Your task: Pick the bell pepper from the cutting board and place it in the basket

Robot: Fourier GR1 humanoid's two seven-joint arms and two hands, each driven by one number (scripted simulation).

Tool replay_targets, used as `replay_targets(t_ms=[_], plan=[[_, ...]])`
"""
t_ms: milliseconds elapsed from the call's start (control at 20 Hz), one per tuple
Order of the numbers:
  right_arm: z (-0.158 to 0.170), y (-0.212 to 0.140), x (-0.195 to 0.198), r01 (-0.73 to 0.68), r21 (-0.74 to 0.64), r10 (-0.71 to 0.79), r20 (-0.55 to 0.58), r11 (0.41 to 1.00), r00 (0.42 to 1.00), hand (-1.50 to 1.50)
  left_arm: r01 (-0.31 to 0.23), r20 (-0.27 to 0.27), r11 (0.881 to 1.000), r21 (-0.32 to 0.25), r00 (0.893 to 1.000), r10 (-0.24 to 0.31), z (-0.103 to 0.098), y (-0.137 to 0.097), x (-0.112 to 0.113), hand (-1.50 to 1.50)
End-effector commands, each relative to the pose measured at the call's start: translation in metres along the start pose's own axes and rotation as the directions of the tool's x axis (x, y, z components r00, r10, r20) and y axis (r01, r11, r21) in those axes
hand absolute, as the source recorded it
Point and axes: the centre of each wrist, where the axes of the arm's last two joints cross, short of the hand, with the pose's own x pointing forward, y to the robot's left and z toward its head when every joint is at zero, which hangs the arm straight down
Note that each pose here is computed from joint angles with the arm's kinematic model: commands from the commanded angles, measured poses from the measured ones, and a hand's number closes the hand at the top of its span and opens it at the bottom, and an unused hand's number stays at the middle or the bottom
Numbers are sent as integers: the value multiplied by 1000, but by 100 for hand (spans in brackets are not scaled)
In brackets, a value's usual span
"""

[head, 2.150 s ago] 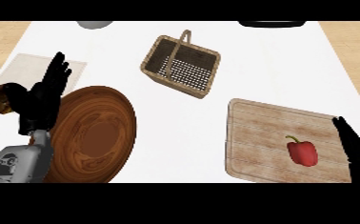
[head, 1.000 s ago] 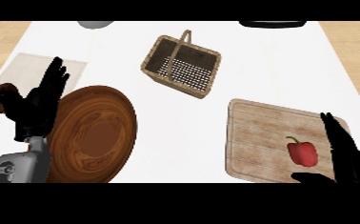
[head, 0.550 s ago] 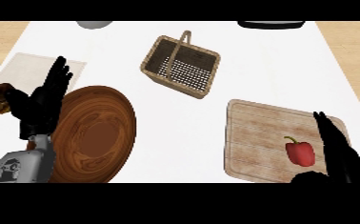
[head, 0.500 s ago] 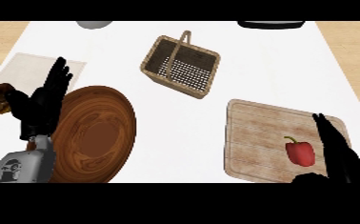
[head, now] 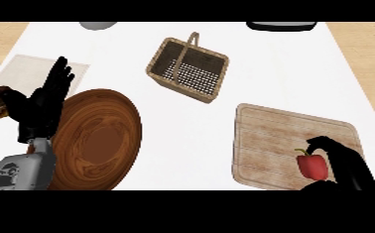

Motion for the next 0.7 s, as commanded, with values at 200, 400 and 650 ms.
replay_targets(t_ms=[200,400,650], plan=[[-8,29,4,43,17,-43,5,999,999,150,-2,-2,1000,-17,1000,2,-2,-8,6,0],[19,72,126,121,184,-159,207,976,965,150,-13,12,999,-37,1000,14,-5,-17,2,0],[31,71,173,113,302,-218,343,947,914,150,-12,36,996,-87,999,15,-8,-26,9,0]])
